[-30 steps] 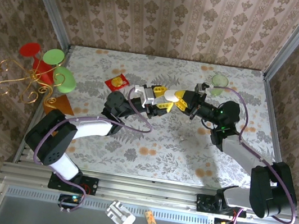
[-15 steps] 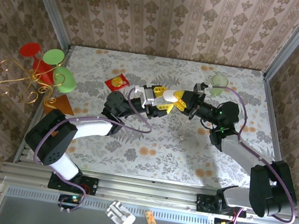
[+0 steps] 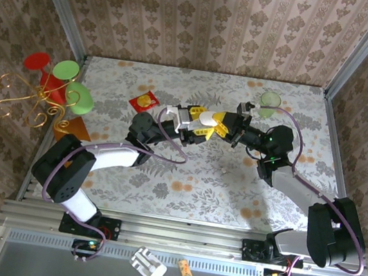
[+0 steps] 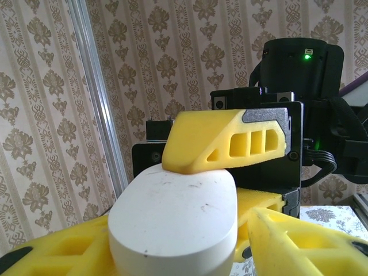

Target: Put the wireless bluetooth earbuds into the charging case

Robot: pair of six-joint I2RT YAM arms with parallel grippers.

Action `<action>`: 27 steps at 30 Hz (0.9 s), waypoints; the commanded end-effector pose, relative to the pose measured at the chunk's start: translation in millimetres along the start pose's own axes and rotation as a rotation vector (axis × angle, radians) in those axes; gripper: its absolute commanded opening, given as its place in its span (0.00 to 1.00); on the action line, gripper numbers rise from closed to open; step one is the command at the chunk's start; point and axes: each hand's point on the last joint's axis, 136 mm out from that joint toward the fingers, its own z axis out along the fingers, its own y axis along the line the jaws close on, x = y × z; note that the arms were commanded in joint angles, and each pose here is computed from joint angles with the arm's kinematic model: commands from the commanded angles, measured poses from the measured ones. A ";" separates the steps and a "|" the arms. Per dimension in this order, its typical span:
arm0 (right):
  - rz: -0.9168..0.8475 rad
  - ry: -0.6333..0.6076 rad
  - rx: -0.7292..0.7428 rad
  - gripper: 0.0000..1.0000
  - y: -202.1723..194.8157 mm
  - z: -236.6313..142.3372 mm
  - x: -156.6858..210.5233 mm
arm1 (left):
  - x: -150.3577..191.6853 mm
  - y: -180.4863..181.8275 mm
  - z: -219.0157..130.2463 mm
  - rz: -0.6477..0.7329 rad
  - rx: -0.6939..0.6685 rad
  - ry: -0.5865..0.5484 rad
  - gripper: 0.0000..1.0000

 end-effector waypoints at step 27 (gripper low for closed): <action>-0.554 -0.067 0.396 0.89 -7.7 -34.0 1.6 | -0.8 3.0 -13.6 -0.179 0.029 0.052 0.24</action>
